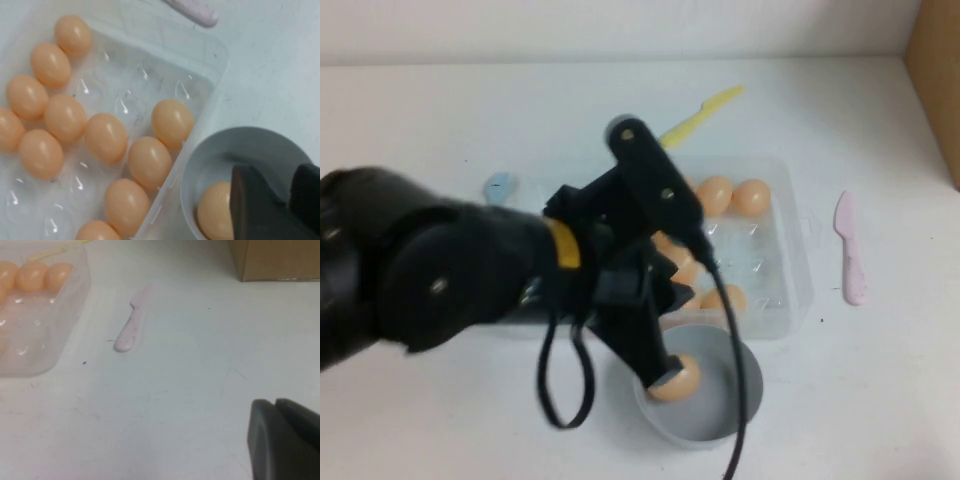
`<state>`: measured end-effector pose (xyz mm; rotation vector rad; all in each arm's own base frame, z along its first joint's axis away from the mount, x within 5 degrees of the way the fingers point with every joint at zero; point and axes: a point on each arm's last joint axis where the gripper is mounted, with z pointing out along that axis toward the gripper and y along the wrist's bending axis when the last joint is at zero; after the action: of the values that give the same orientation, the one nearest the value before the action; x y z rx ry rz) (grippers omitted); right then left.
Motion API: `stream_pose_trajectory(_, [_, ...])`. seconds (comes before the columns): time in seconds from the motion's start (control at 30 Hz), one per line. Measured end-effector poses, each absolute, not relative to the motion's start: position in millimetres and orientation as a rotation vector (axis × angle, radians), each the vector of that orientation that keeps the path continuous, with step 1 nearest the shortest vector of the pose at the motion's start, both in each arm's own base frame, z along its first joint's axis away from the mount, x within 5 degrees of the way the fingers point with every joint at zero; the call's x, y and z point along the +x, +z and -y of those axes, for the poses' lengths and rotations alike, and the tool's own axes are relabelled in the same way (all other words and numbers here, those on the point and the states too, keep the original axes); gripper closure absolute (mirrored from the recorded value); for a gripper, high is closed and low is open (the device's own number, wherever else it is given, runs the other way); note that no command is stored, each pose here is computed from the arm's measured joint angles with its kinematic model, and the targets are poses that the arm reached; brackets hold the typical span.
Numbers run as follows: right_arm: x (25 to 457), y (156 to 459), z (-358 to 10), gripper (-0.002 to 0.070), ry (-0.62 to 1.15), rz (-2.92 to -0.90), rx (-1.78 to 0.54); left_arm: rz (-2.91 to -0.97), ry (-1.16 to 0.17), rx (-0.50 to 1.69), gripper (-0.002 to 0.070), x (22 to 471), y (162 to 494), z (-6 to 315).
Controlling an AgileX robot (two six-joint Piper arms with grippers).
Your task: Take an egg out of the egg box
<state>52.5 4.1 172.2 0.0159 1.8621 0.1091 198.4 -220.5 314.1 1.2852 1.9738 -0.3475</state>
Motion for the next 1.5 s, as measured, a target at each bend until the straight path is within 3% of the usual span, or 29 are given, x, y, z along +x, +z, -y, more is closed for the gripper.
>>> stream_pose_trajectory(0.1, [52.5,172.2,-4.1,0.0694,0.109,-1.862,0.016,-1.876,-0.359,1.208,0.0619,176.6,319.6,195.4])
stream_pose_trajectory(0.2, [52.5,172.2,-4.1,0.0694,0.109,-1.862,0.016,-1.788,-0.371,1.144,0.0659,157.1,327.2,173.4])
stream_pose_trajectory(0.6, [52.5,172.2,-4.1,0.0694,0.109,-1.862,0.016,-1.525,-0.465,0.941,0.0676,92.9,385.9,106.1])
stream_pose_trajectory(0.97, [52.5,172.2,-4.1,0.0694,0.109,-1.862,0.016,-1.534,-0.459,0.953,0.0676,90.0,385.3,103.2])
stream_pose_trajectory(1.17, [52.5,172.2,-4.1,0.0694,0.109,-1.862,0.016,-1.548,-0.343,0.99,0.0677,94.4,370.1,99.7])
stream_pose_trajectory(1.5, [52.5,172.0,-4.3,0.0694,0.112,-1.864,0.018,-1.563,-0.294,0.647,0.0677,91.4,291.3,61.1])
